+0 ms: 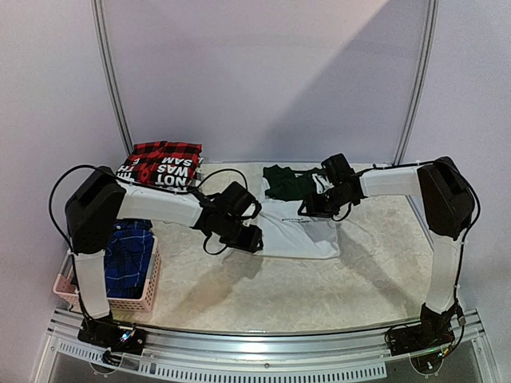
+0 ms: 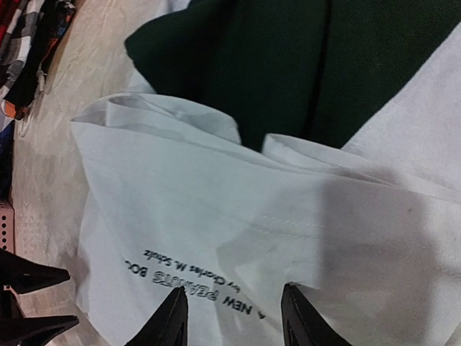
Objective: Fold and stack the mixed laundry pile
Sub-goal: Smooth out the 2/3-rectangle-folded T-shirt at the center of the board.
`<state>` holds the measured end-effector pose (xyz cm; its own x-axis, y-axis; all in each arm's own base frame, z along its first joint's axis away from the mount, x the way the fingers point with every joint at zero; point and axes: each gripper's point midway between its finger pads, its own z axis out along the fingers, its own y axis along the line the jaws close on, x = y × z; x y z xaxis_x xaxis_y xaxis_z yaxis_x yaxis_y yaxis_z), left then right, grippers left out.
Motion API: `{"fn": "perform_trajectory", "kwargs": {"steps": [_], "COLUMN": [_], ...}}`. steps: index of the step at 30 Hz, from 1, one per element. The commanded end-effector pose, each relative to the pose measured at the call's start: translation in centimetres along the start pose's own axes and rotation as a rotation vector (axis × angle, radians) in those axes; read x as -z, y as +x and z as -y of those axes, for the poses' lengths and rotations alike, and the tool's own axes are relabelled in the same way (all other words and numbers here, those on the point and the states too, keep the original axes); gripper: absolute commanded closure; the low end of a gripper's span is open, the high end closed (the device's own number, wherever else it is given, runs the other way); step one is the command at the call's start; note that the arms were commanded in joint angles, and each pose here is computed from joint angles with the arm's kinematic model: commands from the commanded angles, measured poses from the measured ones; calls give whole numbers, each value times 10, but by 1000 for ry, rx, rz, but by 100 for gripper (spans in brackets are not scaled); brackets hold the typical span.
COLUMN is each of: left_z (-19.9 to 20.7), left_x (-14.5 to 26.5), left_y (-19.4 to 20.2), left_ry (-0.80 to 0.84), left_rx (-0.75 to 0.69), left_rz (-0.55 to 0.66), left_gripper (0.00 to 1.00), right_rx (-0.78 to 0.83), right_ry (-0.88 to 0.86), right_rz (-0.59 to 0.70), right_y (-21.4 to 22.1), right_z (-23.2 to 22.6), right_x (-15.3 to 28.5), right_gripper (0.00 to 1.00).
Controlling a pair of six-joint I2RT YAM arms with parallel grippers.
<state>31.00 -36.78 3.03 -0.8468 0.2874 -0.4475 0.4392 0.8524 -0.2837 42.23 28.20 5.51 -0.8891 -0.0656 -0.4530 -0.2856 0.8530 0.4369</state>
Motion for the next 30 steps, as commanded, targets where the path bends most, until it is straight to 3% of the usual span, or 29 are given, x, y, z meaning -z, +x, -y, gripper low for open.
{"fn": "perform_trajectory", "kwargs": {"steps": [1, 5, 11, 15, 23, 30], "left_z": [15, 19, 17, 11, 6, 13], "left_x": [-10, -15, -22, -20, -7, -3], "left_y": [6, 16, 35, 45, 64, 72], "left_ry": [54, 49, 14, -18, -46, -31], "left_rx": [15, 13, 11, 14, 10, -1], "left_rz": [-6, -24, -50, -53, -60, -58], "left_gripper": [55, 62, 81, 100, 100, 100], "right_rx": [-18, -31, -71, -107, -183, -149], "right_ry": [-18, 6, 102, 159, 245, 131], "right_rz": [-34, -50, -73, -86, -64, -5], "right_y": [4, 8, 20, 30, 49, 32], "right_z": [13, 25, 53, 67, 81, 50], "right_x": [-14, -21, -28, -28, -6, 19], "right_gripper": [55, 55, 56, 57, 57, 53]}}
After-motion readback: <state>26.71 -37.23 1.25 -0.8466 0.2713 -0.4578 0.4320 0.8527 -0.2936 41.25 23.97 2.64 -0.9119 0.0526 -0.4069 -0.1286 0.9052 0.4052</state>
